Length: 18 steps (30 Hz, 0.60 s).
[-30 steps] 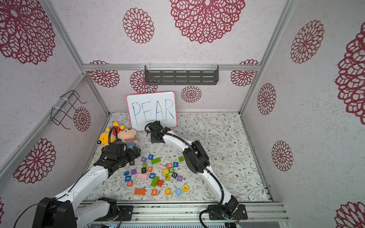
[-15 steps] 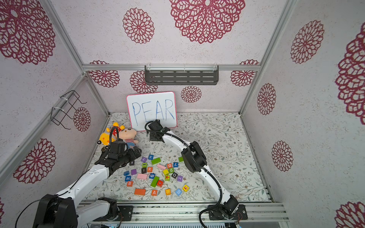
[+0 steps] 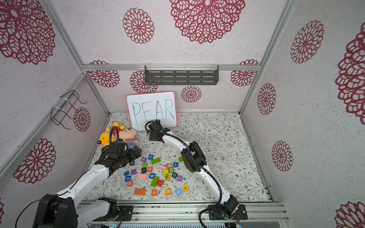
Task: Spell the uppercase word “pear” with letter blocks
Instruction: Place the letter block at the center of the board.
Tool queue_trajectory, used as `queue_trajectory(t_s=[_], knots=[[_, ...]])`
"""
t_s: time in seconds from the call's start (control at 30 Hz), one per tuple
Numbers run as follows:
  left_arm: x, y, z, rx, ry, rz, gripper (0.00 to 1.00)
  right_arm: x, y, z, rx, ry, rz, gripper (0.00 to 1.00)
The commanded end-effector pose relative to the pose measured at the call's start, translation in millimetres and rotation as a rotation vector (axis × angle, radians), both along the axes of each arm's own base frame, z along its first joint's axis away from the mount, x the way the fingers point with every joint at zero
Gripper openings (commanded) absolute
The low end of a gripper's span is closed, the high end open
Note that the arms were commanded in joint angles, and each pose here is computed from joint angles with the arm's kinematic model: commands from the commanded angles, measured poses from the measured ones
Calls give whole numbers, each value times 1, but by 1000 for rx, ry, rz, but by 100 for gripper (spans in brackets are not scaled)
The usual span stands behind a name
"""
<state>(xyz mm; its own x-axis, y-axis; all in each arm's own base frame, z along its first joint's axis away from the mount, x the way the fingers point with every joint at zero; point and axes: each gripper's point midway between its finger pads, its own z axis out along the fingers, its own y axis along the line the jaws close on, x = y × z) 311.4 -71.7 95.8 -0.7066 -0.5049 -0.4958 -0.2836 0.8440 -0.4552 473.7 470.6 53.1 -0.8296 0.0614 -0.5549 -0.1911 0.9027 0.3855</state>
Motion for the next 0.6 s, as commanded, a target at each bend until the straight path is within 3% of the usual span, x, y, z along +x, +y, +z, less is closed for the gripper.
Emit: queue_trajectory(t_s=[0.0,0.57], knots=[[7,-1,7,-23,-27,9,98,4,-1,7,28,-1,-9,49],[8,-6,3,-52,-14,4,98,-13,2,24,85,20,25,43]])
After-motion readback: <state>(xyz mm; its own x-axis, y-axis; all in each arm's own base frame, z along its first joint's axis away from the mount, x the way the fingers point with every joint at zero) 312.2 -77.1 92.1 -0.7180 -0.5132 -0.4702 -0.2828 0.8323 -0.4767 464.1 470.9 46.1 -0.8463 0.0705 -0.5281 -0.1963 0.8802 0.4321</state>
